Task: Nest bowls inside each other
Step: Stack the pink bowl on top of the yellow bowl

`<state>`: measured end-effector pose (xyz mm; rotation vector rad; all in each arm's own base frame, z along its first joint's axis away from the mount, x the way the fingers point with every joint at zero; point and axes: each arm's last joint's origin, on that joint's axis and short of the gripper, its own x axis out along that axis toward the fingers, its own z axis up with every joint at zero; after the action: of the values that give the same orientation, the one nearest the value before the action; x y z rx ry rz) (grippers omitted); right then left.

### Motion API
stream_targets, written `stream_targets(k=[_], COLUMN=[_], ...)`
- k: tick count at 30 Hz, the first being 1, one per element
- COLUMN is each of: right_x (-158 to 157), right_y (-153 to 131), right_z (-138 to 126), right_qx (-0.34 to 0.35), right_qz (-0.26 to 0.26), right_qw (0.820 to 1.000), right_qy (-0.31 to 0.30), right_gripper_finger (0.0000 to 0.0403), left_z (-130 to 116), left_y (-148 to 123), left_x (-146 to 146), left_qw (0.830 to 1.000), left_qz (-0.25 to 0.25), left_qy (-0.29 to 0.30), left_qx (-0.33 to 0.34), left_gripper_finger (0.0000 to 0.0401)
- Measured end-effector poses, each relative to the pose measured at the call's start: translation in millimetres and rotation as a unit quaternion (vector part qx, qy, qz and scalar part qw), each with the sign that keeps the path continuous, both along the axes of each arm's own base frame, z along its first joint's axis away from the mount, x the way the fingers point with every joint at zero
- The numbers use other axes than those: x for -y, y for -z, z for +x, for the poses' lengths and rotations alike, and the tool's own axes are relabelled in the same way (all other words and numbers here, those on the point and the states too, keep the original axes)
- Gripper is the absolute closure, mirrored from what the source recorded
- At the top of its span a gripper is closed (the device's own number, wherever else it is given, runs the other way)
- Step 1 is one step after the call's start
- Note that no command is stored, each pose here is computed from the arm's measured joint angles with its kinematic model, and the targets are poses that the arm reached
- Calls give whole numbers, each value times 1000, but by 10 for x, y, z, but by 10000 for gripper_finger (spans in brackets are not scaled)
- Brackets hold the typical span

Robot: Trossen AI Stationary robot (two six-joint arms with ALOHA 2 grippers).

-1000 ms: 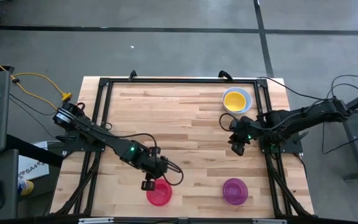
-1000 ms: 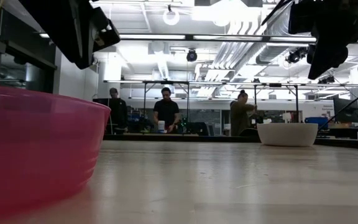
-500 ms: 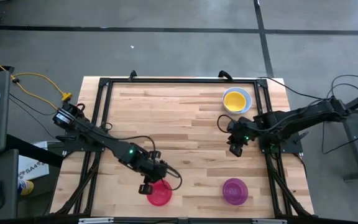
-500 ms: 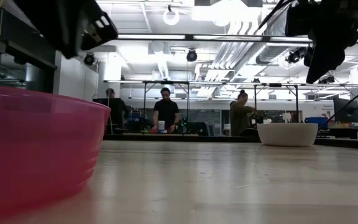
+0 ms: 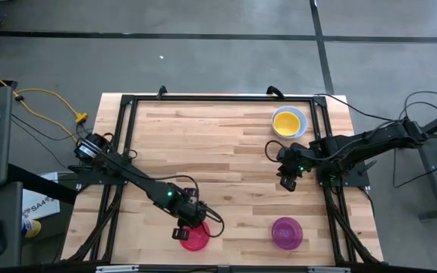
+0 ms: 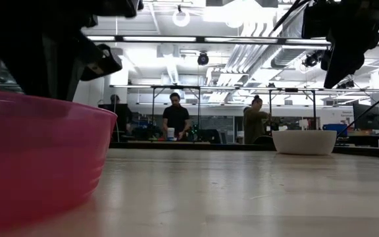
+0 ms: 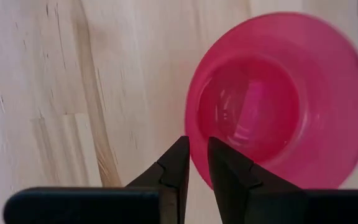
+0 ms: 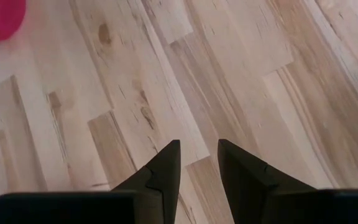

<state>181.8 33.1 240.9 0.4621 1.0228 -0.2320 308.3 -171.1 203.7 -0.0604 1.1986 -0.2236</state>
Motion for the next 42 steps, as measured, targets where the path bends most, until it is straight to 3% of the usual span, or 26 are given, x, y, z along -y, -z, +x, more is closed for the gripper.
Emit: stream_targets(k=[19, 42], right_x=[0, -1], right_y=[1, 0], right_z=[0, 2], right_qx=[0, 1], right_qz=[0, -1], right_qw=[1000, 1000], right_qy=[-1, -4], right_gripper_finger=[302, 302], left_z=[10, 59], left_y=[15, 182], left_x=[-10, 31], left_qw=[999, 998], left_qz=[0, -12], left_qy=[-44, -49], left_qx=[-2, -32], left_gripper_finger=[343, 343])
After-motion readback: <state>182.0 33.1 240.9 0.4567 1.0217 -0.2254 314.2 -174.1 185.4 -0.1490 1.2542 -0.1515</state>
